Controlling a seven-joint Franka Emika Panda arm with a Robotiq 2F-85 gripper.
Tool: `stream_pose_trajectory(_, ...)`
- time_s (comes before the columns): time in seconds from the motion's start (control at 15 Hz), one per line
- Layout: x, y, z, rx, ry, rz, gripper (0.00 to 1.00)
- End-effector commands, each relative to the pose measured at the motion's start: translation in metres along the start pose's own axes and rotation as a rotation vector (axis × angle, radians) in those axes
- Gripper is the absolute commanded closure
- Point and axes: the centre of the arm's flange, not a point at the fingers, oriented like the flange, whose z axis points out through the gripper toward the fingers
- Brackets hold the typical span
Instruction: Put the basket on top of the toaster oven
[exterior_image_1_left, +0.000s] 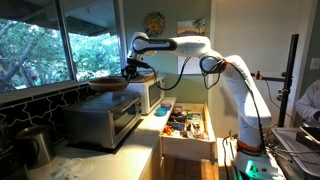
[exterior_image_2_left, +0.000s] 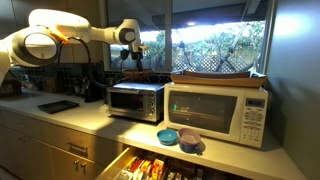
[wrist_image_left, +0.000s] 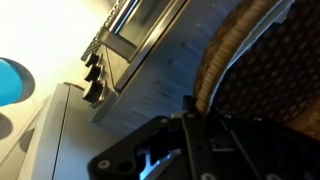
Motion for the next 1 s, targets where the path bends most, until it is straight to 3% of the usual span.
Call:
stream_pose_trajectory(0.0, 0.009, -0.032, 0.007, -0.077, -0.042, -0.018, 0.98)
stream_pose_trajectory(0.47, 0.019, -0.037, 0.024, -0.095, 0.007, 0.000, 0.98)
stream_pose_trajectory(0.93, 0.014, -0.037, 0.036, -0.125, -0.039, 0.000, 0.98)
